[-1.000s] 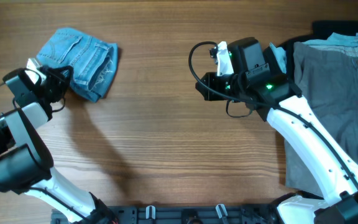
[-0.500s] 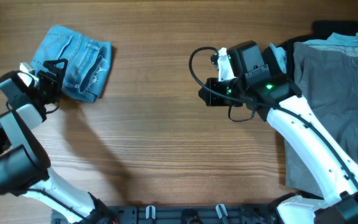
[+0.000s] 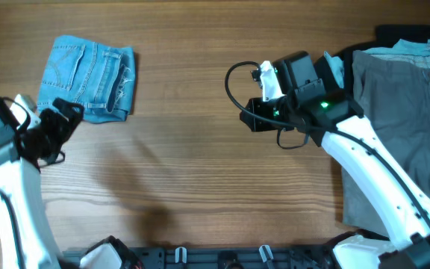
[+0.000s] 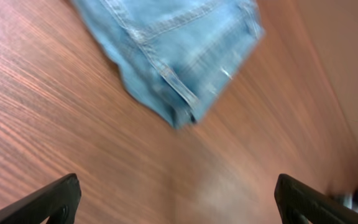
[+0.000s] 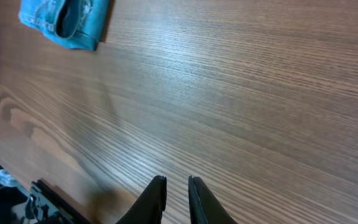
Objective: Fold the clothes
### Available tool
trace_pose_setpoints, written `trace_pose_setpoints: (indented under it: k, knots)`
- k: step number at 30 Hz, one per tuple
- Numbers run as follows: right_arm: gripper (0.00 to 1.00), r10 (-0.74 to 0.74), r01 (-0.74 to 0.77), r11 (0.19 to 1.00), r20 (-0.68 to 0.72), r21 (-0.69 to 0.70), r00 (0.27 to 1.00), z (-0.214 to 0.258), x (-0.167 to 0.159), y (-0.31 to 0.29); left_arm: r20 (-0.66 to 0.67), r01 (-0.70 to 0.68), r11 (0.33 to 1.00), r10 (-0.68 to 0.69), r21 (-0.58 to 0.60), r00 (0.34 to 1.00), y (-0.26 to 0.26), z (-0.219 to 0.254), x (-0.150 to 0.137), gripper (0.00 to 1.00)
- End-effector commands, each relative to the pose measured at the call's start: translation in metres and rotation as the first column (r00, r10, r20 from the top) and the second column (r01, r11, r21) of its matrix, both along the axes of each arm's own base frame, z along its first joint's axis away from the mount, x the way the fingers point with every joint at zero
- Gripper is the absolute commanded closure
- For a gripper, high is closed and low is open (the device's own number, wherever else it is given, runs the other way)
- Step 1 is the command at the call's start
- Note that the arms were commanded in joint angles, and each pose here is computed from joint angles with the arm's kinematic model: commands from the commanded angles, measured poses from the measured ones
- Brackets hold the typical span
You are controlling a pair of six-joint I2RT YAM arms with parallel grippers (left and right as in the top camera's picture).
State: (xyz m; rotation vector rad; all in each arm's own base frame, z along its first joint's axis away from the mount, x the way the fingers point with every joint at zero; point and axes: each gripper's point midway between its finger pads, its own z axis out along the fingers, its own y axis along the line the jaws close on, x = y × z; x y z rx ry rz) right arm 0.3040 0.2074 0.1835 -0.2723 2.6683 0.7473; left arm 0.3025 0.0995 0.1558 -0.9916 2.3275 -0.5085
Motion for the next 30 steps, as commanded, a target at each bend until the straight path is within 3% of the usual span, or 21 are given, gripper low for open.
trace_pose_setpoints:
  k: [1,3,5,6,7,8,10,12,17,30]
  knots:
    - [0.83,-0.038,0.042,0.999,0.190,-0.020,0.981,0.050,-0.006,-0.022,0.236,0.256,0.933,-0.317,0.254,0.919,-0.031,0.094,-0.010,0.04]
    - [0.79,-0.122,0.138,0.990,0.311,-0.031,0.943,0.086,-0.016,-0.048,0.272,0.316,0.875,-0.425,0.365,0.863,-0.049,0.130,-0.024,0.30]
    - [0.69,-0.172,0.194,0.981,0.419,-0.011,0.892,0.117,-0.029,-0.067,0.280,0.334,0.853,-0.461,0.400,0.842,-0.062,0.150,-0.038,0.79]
    - [0.61,-0.189,0.209,0.978,0.457,0.007,0.869,0.130,-0.036,-0.074,0.284,0.341,0.848,-0.471,0.405,0.835,-0.069,0.157,-0.045,0.84]
    - [0.51,-0.204,0.216,0.976,0.500,0.034,0.841,0.146,-0.047,-0.081,0.286,0.349,0.843,-0.481,0.409,0.829,-0.076,0.162,-0.051,0.73]
    - [0.43,-0.212,0.213,0.975,0.539,0.062,0.815,0.159,-0.057,-0.086,0.290,0.358,0.837,-0.494,0.414,0.820,-0.084,0.165,-0.060,0.37]
    - [0.30,-0.229,0.207,0.973,0.585,0.105,0.778,0.177,-0.076,-0.094,0.292,0.370,0.825,-0.513,0.427,0.807,-0.094,0.168,-0.072,0.00]
    - [0.00,-0.242,0.201,0.970,0.616,0.137,0.749,0.189,-0.093,-0.102,0.297,0.364,0.820,-0.516,0.441,0.803,-0.100,0.171,-0.083,0.00]
    - [0.00,-0.239,0.203,0.971,0.607,0.128,0.758,0.184,-0.117,-0.113,0.307,0.346,0.819,-0.511,0.457,0.803,-0.102,0.175,-0.091,0.00]
    - [0.00,-0.206,0.213,0.976,0.511,0.046,0.834,0.152,-0.129,-0.118,0.302,0.352,0.821,-0.510,0.449,0.805,-0.103,0.174,-0.092,0.00]
